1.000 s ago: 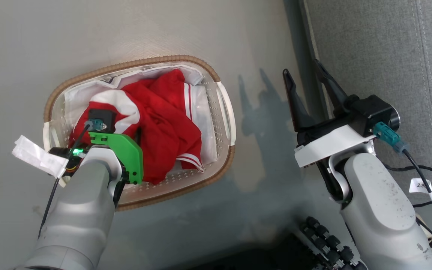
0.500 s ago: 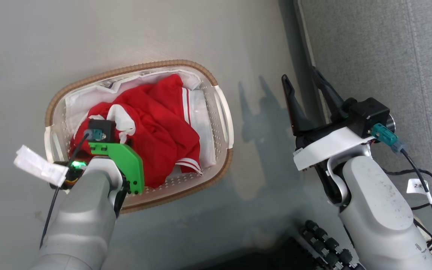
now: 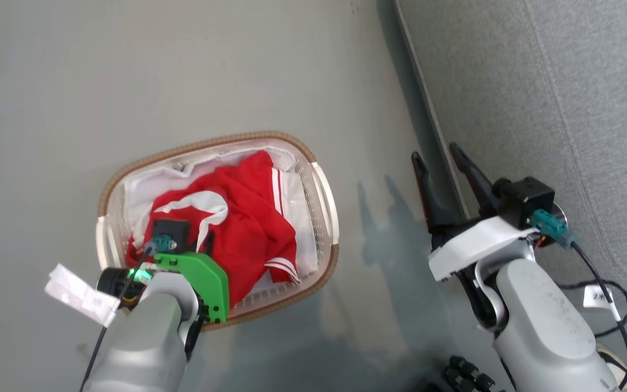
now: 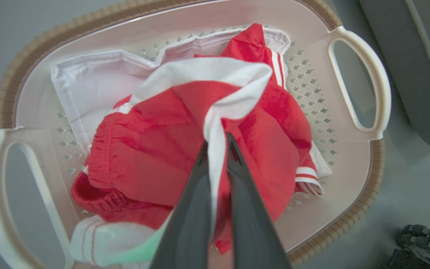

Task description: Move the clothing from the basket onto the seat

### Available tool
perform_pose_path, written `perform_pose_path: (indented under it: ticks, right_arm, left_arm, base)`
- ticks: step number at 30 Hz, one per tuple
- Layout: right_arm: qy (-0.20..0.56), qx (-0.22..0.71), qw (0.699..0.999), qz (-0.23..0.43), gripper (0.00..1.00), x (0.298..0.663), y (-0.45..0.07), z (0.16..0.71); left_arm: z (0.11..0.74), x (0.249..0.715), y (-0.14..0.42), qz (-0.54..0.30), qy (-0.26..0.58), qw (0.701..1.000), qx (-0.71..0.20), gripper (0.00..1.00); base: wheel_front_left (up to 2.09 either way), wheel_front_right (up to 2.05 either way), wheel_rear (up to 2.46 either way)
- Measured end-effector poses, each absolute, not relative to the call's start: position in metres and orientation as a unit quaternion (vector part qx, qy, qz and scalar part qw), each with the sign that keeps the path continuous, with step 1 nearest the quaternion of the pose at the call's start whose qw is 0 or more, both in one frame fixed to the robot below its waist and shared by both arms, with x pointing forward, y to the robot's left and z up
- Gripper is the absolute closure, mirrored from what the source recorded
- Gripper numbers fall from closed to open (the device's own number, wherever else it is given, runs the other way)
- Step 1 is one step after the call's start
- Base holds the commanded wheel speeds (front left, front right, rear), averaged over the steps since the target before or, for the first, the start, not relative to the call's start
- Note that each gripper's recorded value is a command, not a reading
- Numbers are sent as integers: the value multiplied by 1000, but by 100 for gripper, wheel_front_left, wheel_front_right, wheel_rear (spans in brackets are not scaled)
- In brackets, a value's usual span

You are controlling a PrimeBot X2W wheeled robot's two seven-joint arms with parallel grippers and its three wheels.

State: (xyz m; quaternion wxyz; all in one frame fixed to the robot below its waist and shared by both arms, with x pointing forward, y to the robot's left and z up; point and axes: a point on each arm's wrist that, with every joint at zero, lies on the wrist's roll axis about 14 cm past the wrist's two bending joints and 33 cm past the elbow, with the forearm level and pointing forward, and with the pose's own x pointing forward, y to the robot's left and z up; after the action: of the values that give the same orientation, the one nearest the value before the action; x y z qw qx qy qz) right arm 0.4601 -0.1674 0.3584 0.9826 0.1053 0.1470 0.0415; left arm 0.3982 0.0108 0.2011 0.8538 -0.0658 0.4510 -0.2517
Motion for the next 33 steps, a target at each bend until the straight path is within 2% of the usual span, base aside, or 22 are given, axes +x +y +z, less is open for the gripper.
perform_pose_path:
  ticks: [11, 21, 28, 33]
  right_arm:
    - [130, 114, 984, 33, 0, 427, -167, 387]
    - [101, 116, 986, 57, 0, 402, -150, 416]
    - [83, 110, 987, 78, 0, 382, -136, 433]
    - [69, 107, 988, 86, 0, 370, -132, 443]
  left_arm:
    - [272, 403, 17, -234, 360, 897, -101, 100]
    - [376, 427, 24, -240, 194, 946, -99, 100]
    - [444, 425, 24, -247, 91, 959, -100, 100]
    - [496, 420, 17, -264, 17, 959, -102, 100]
  base:
    - [0, 0, 0]
    - [0, 0, 0]
    - [0, 0, 0]
    - [0, 0, 0]
